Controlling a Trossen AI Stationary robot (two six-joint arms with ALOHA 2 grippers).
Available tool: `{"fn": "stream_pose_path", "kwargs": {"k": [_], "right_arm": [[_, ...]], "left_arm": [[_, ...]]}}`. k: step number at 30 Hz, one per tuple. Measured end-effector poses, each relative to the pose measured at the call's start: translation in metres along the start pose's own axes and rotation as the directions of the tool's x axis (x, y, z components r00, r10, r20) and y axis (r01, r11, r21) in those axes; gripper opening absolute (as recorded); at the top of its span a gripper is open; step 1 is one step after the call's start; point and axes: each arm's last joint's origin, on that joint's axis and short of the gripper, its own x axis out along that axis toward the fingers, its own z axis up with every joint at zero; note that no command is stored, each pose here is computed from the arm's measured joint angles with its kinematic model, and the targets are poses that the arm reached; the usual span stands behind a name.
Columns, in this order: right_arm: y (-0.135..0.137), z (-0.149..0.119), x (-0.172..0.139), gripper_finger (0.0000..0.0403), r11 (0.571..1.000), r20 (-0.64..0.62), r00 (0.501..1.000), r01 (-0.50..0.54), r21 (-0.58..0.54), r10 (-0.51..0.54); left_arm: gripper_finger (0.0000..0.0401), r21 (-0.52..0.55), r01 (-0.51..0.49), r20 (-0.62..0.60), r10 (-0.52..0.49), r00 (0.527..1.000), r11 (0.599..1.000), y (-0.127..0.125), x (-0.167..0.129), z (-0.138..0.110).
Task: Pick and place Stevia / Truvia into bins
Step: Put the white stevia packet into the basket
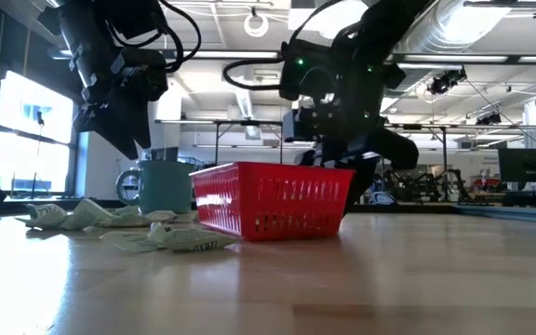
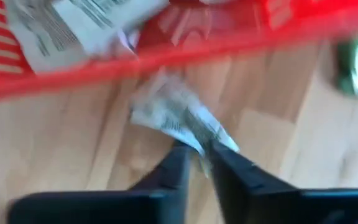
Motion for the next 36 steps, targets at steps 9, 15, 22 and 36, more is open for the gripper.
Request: {"fn": "stream_pose_path", "kwargs": {"k": [9,15,22,36], "right_arm": [[0.003,-0.013,-0.047,0.0003,0.971,-0.096,0.985,0.161,0.179,-0.145],[0.013,0.018,-0.101,0.0004,0.957,0.185,0.975,0.068,0.282,-0.123],[0.029,0.055,-0.075,0.0025,0.966,0.225,0.973,-0.111,0.231,0.058],[0.034,0.053,-0.081,0.0243,0.909,0.056,0.987,0.114,0.401,-0.149]], "left_arm": [[0.0211,0.021,0.0,0.001,0.0,1.0,1.0,0.0,0.0,0.0],[0.0211,0.112,0.069,-0.05,-0.064,0.997,0.991,-0.002,0.0,-0.001],[0.0212,0.269,0.111,-0.098,-0.087,0.991,0.957,-0.004,0.004,-0.001],[0.0301,0.505,0.055,-0.196,0.052,0.979,0.861,-0.02,0.033,-0.026]]}}
